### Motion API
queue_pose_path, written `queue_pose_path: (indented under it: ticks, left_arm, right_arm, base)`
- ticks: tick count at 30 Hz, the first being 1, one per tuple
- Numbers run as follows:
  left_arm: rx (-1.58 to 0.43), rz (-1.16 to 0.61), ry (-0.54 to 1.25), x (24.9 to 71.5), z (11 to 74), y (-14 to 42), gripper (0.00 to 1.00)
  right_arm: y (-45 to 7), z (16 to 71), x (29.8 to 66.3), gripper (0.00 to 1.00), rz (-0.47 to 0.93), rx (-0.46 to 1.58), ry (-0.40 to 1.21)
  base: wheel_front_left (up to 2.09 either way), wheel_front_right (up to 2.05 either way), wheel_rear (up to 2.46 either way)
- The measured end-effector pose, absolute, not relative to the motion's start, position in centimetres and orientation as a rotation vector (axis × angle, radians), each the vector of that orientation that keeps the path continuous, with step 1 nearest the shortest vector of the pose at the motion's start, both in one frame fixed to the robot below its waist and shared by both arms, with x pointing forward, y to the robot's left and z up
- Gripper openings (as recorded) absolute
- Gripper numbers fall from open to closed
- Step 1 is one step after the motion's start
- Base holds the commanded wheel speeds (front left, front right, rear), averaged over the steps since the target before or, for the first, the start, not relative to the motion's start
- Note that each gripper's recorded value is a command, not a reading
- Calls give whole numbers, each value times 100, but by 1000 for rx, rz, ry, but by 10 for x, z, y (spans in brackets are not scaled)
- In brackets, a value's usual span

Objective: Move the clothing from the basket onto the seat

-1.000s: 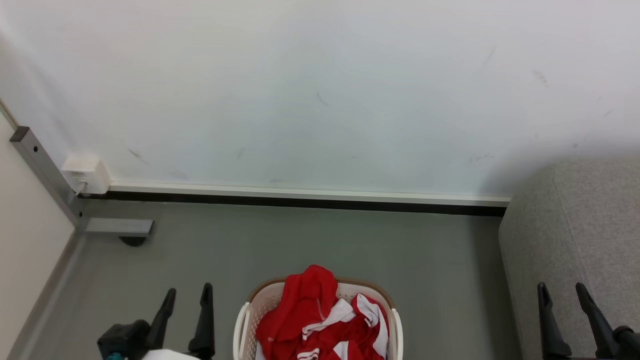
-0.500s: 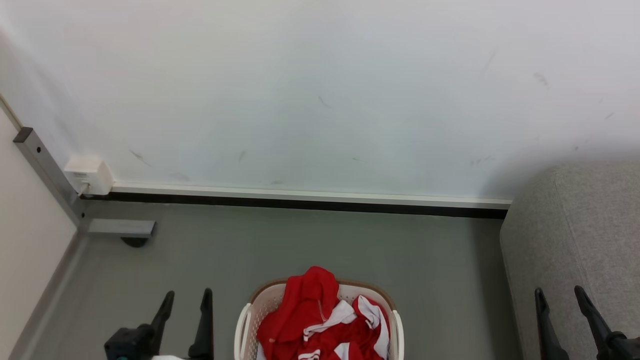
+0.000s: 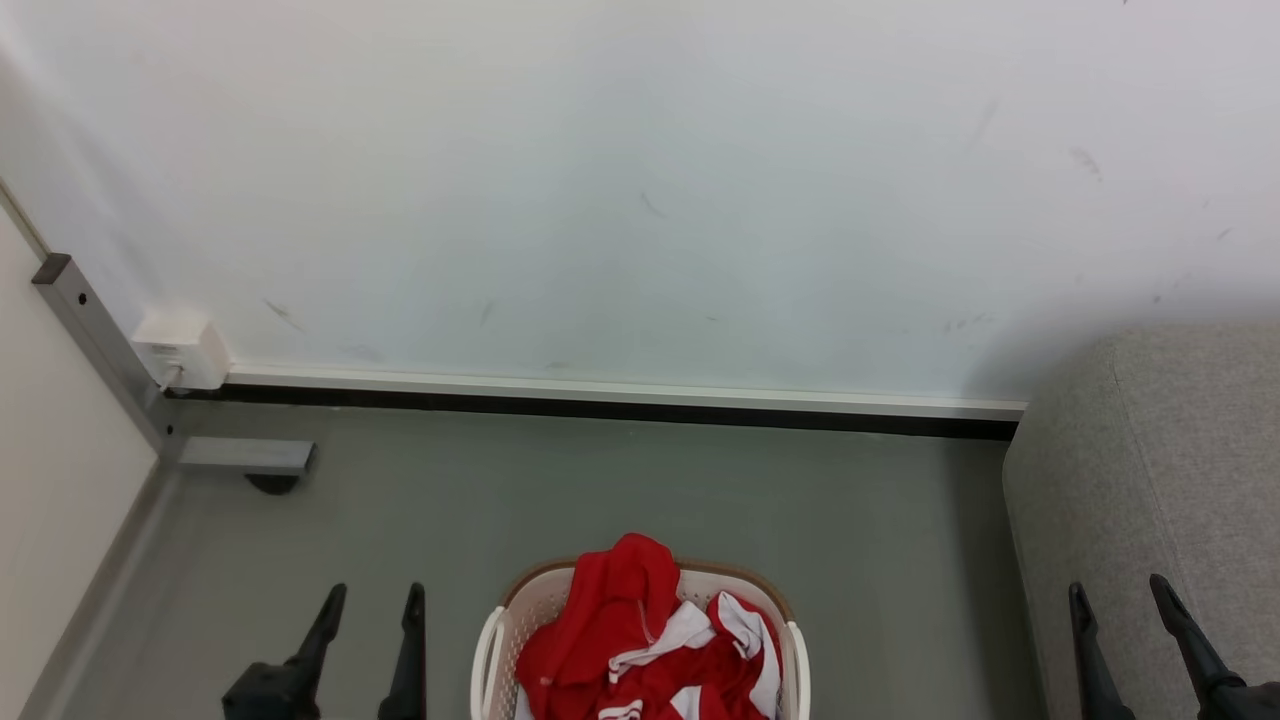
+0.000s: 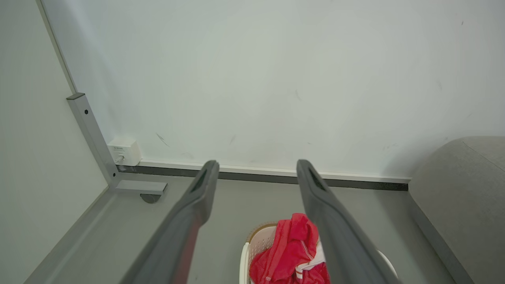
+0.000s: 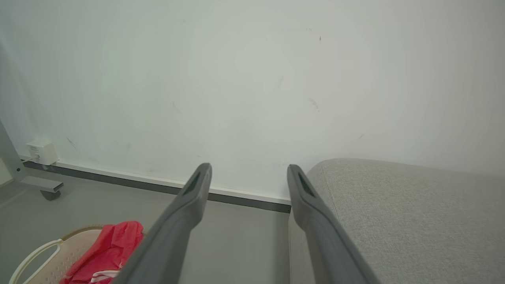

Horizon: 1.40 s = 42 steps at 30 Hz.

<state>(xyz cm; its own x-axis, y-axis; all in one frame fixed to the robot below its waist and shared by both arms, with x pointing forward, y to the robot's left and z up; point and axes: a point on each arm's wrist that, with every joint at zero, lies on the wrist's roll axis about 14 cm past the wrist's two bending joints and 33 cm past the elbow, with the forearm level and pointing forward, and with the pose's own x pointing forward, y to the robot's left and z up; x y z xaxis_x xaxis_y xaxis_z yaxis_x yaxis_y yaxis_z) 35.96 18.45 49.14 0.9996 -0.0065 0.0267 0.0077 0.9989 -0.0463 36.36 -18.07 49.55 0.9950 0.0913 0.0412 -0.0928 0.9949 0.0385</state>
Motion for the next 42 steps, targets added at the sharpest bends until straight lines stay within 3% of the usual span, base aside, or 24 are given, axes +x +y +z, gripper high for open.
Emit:
queue_pose_path:
  ticks: [29,36,42]
  left_arm:
    - [-15,-14,-6,362,483,182,100]
    - [-9,-115,12,397,477,151,100]
    - [44,-251,128,442,436,108,100]
  right_arm:
    - [-183,492,365,100,80,33,-34]
    - [-188,499,387,100,64,44,-62]
    - [-195,499,420,100,53,51,-76]
  base:
    - [0,0,0]
    - [0,0,0]
    - [0,0,0]
